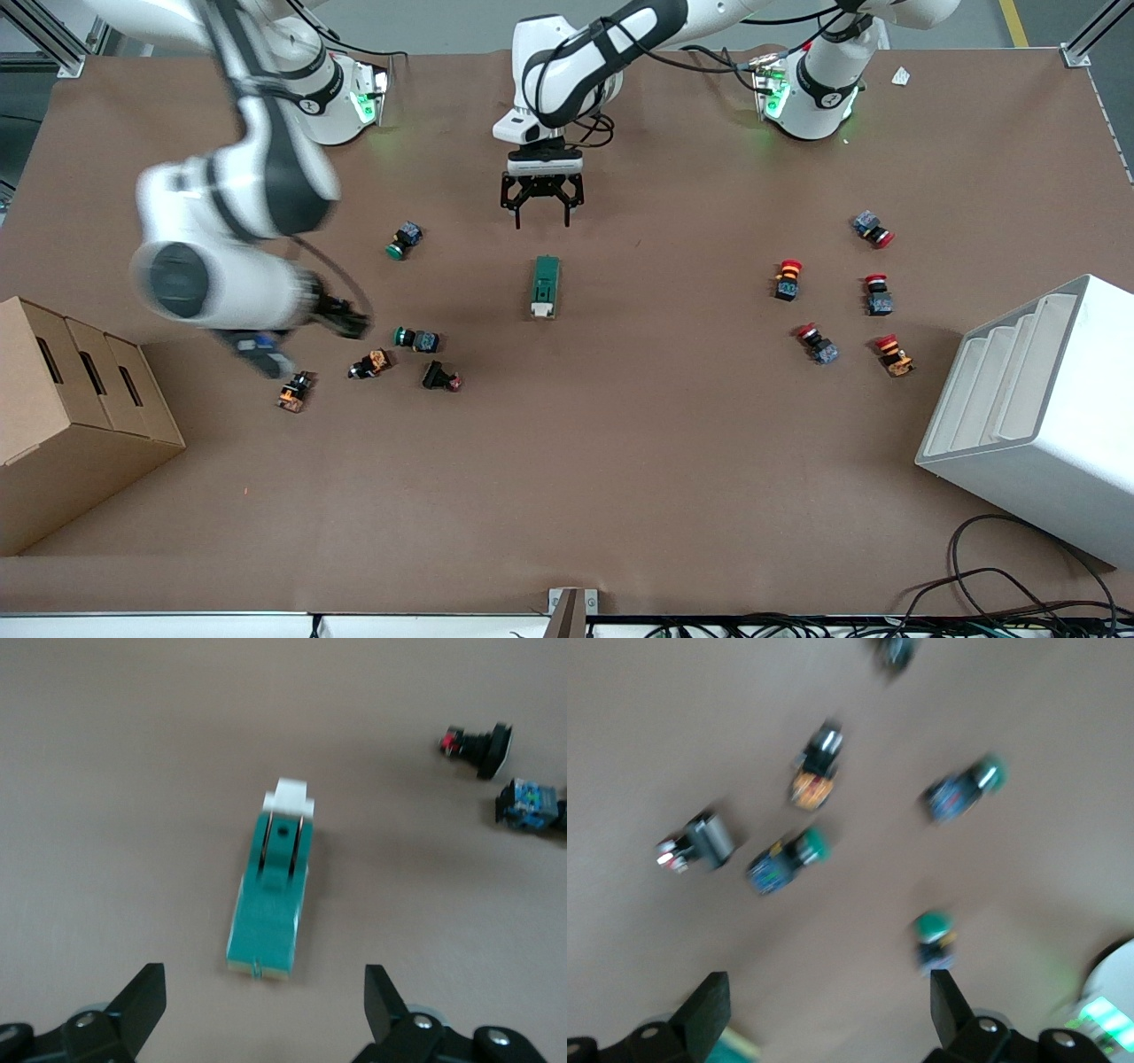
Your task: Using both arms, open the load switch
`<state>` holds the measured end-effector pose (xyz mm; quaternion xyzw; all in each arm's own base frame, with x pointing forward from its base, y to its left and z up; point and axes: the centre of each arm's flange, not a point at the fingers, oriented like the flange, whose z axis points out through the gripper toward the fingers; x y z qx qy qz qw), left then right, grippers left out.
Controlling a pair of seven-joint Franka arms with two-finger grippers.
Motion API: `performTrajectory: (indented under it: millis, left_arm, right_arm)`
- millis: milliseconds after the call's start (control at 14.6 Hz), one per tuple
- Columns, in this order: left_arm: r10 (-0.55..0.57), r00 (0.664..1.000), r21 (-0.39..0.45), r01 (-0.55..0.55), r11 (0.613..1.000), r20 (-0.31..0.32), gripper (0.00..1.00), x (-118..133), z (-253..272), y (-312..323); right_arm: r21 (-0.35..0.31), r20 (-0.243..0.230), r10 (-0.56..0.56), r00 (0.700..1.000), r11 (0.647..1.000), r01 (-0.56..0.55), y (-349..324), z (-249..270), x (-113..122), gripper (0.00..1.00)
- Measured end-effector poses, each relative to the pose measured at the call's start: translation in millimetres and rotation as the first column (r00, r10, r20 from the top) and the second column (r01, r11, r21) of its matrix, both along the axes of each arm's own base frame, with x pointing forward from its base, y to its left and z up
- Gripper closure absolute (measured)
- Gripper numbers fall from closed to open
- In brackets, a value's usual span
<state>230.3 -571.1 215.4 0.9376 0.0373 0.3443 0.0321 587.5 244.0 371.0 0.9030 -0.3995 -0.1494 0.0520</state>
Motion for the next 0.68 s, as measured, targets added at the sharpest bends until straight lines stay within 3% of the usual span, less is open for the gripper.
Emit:
performTrajectory:
  millis: [137, 274, 479, 685]
  left_arm:
    - [-0.039, 0.995, 0.046, 0.035, 0.998, 0.089, 0.01, 7.4, -21.6, 5.6]
    - [-0.054, 0.990, 0.050, 0.048, 0.998, 0.132, 0.01, 5.8, -45.0, 8.1]
    - [-0.057, 0.976, 0.070, 0.043, 0.997, 0.212, 0.01, -7.0, -79.3, 10.8]
    - [-0.045, 0.951, 0.056, 0.029, 0.998, 0.306, 0.01, -15.8, -108.0, 10.1]
  right_arm:
    - [-0.059, 0.007, -0.160, 0.987, 0.985, 0.160, 63.0, -42.8, -11.1, 0.00]
    - [-0.103, 0.037, -0.265, 0.963, 0.958, 0.268, 109.6, -79.2, -17.5, 0.00]
    - [-0.101, 0.068, -0.351, 0.934, 0.929, 0.357, 145.6, -116.8, -19.3, 0.00]
    - [-0.100, 0.027, -0.393, 0.919, 0.914, 0.394, 160.4, -152.5, -28.2, 0.00]
